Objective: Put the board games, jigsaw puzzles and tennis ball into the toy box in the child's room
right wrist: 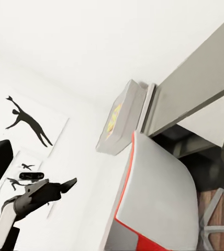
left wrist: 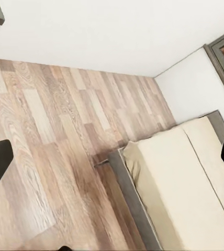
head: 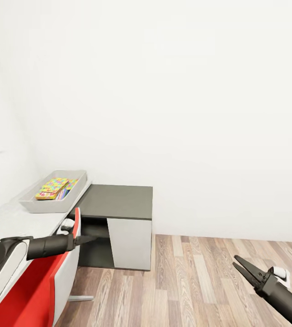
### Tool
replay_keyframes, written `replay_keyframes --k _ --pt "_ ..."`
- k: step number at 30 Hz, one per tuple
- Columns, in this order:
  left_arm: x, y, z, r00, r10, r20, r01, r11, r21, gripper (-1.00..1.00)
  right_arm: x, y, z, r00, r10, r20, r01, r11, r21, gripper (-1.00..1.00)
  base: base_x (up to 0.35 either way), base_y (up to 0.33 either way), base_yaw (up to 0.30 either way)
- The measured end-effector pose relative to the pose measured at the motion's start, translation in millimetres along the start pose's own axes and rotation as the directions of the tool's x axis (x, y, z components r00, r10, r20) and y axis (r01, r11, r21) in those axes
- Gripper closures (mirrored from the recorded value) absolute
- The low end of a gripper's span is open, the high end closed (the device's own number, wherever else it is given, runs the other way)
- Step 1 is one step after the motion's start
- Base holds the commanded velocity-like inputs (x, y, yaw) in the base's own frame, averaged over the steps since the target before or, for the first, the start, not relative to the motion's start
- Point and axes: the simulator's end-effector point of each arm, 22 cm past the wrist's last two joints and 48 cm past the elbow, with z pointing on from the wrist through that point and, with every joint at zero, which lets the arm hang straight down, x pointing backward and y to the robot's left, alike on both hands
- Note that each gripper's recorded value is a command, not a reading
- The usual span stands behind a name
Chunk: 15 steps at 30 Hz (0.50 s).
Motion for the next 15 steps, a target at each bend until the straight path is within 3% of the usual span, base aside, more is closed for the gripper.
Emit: replay_keyframes --k 5,8,15 --pt "-5.5 2.1 5.8 0.999 -0.023 0.046 0.022 1.000 0.010 -1.00 0.8 -15.0 -1.0 0.999 0.016 0.041 -0.017 0.999 0.038 -1.00 0.000 0.000 0.000" --pt "-0.7 10.3 6.3 1.000 -0.016 0.017 0.016 0.999 -0.027 -1.00 0.8 -18.0 -0.5 0.998 0.014 0.056 -0.016 0.999 0.045 -1.00 0.000 0.000 0.000" --pt "6.5 11.1 6.6 1.000 -0.005 -0.018 0.005 1.000 -0.028 -1.00 -6.5 -20.9 -6.9 0.995 0.004 0.095 -0.007 1.000 0.029 -1.00 0.000 0.000 0.000"
